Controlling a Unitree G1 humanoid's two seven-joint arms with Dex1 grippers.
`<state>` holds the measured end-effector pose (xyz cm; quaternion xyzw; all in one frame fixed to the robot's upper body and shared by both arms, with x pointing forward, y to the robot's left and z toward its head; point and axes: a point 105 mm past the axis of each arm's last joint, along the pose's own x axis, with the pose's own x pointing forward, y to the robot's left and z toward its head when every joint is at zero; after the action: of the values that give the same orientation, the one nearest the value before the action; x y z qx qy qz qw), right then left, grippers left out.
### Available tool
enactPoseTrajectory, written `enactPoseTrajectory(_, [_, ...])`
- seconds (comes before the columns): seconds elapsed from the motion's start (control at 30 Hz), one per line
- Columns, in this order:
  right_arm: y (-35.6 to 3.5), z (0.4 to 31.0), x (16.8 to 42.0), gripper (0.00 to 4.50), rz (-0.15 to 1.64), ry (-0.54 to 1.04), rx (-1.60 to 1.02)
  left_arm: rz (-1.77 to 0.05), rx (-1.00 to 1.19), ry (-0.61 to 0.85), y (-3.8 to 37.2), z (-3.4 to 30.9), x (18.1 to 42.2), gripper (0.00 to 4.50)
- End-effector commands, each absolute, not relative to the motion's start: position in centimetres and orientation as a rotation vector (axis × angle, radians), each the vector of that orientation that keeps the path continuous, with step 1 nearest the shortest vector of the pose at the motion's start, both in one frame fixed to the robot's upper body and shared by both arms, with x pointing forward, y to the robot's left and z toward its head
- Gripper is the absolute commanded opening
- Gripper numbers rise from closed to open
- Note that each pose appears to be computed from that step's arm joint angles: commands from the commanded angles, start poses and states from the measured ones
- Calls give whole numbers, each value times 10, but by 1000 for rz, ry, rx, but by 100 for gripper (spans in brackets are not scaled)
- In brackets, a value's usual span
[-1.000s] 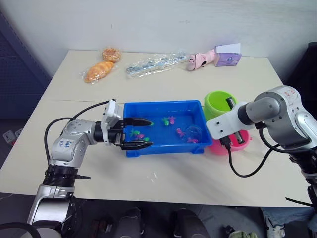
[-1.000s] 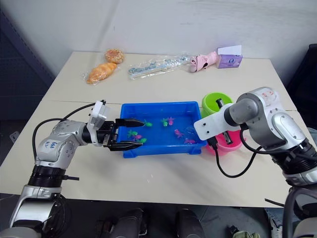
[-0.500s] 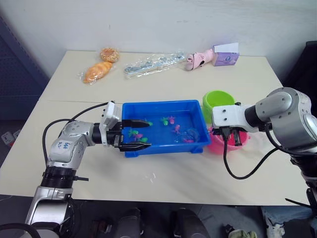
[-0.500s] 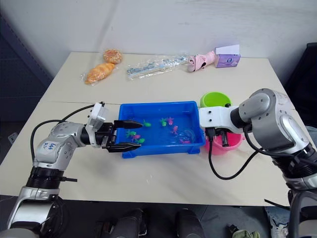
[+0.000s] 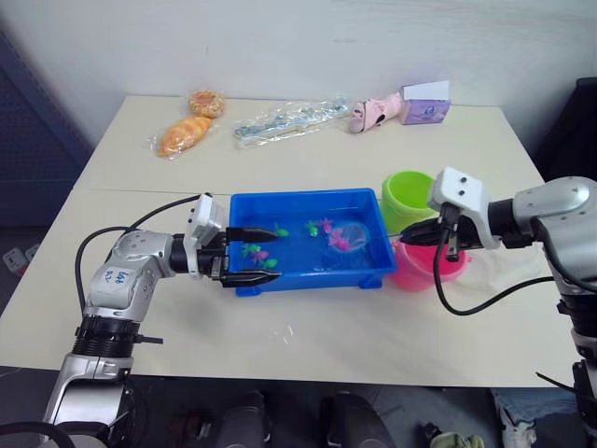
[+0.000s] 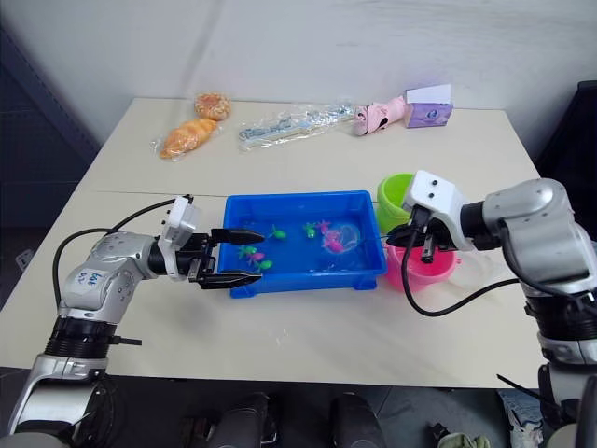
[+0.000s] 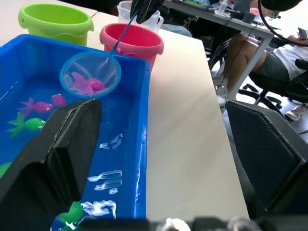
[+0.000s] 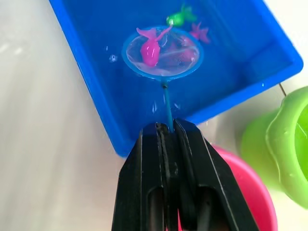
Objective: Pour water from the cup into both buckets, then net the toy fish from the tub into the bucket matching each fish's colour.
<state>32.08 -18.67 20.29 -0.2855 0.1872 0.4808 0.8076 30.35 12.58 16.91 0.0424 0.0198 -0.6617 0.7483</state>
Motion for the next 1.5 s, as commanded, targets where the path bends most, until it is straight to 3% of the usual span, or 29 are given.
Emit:
enactPoseTrajectory(0.03, [-189, 226, 311, 0, 1016, 269, -573, -1439, 104, -7, 128, 181, 304, 443])
enactPoseTrajectory(0.4, [-237, 250, 264, 0, 720, 82, -501, -1477, 74, 9, 123, 182, 306, 443])
enactPoseTrajectory(0.63, [-260, 230, 228, 0, 585, 99, -567, -1509, 57, -8, 112, 184, 311, 443])
enactPoseTrajectory(0.73, [-268, 209, 218, 0, 546, 149, -709, -1524, 47, -13, 106, 184, 311, 443])
enactPoseTrajectory(0.87, [-273, 208, 218, 0, 421, 81, -648, -1536, 39, -15, 102, 182, 310, 443])
enactPoseTrajectory(1.13, [-289, 185, 207, 0, 382, 132, -738, -1541, 26, -21, 98, 180, 309, 443])
enactPoseTrajectory(1.5, [-321, 179, 213, 0, 247, -58, -1242, -1551, 10, -29, 91, 180, 306, 443])
